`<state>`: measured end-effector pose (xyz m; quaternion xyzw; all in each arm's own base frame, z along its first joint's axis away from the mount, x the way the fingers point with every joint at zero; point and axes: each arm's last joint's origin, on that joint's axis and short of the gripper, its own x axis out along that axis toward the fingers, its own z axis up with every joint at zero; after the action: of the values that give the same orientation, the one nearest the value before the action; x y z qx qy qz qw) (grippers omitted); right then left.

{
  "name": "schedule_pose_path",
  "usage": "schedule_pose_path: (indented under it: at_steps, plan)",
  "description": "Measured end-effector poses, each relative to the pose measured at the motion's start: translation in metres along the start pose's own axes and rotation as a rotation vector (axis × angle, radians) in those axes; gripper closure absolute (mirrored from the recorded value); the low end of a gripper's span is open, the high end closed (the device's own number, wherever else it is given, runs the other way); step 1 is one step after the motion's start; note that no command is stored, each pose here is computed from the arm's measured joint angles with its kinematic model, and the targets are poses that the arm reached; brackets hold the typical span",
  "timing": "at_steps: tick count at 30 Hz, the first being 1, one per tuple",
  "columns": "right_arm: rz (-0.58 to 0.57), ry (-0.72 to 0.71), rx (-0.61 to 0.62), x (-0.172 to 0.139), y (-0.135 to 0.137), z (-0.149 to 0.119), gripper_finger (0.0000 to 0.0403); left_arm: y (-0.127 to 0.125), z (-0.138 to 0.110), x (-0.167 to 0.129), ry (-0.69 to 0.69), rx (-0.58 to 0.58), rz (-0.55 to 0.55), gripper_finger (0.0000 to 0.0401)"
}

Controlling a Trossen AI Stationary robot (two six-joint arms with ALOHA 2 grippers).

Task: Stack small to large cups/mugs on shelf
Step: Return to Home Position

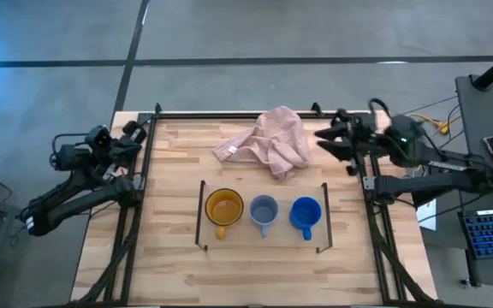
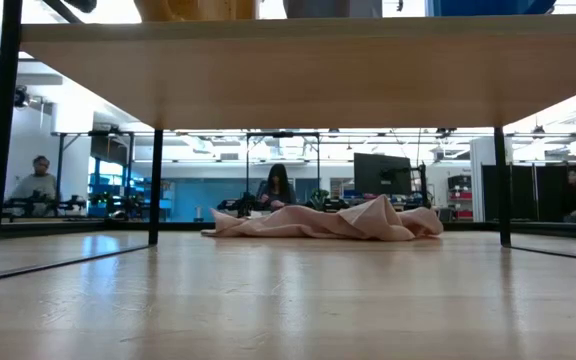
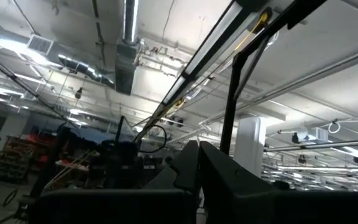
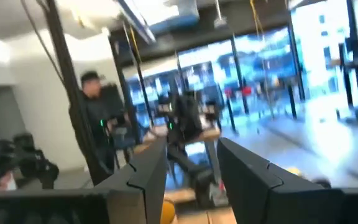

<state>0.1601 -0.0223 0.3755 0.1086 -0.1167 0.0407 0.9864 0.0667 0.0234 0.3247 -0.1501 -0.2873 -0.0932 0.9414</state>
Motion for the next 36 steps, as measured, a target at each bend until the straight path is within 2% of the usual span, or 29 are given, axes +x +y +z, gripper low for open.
schedule_pose_path:
  at_steps: [7,12,14,16,22,25,27,30,31,36]
  plan:
    - [-0.031,0.011,0.003,-0.033,-0.006,-0.035,0.0273,0.013,-0.012,0.004,0.048,-0.006,0.039,0.0401]
    - [-0.06,-0.074,-0.01,-0.049,-0.009,-0.056,0.0271,0.019,-0.016,0.007,0.069,-0.014,0.055,0.0401]
    - [-0.091,-0.12,-0.018,-0.057,-0.012,-0.065,0.0269,0.02,-0.018,0.007,0.073,-0.11,0.062,0.0401]
    - [-0.084,-0.159,-0.028,-0.064,-0.013,-0.074,0.0268,0.023,-0.022,0.006,0.079,-0.136,0.078,0.0401]
    - [-0.084,-0.198,-0.035,-0.082,-0.015,-0.097,0.0274,0.027,-0.023,0.004,0.007,-0.114,0.177,0.0401]
    - [-0.099,-0.22,-0.045,-0.089,-0.015,-0.103,0.0275,0.023,-0.021,0.0,-0.005,-0.022,0.188,0.0401]
    - [-0.098,-0.228,-0.064,-0.092,-0.015,-0.106,0.0273,0.022,-0.022,-0.005,0.003,-0.027,0.259,0.0401]
    - [-0.111,-0.244,-0.067,-0.096,-0.016,-0.11,0.027,0.026,-0.035,-0.021,0.094,-0.098,0.485,0.0401]
    - [-0.113,-0.248,-0.068,-0.097,-0.016,-0.111,0.0269,0.025,-0.038,-0.027,0.127,-0.098,0.52,0.0401]
    - [-0.11,-0.249,-0.071,-0.101,-0.017,-0.119,0.027,0.015,-0.036,-0.039,0.085,0.006,0.496,0.0401]
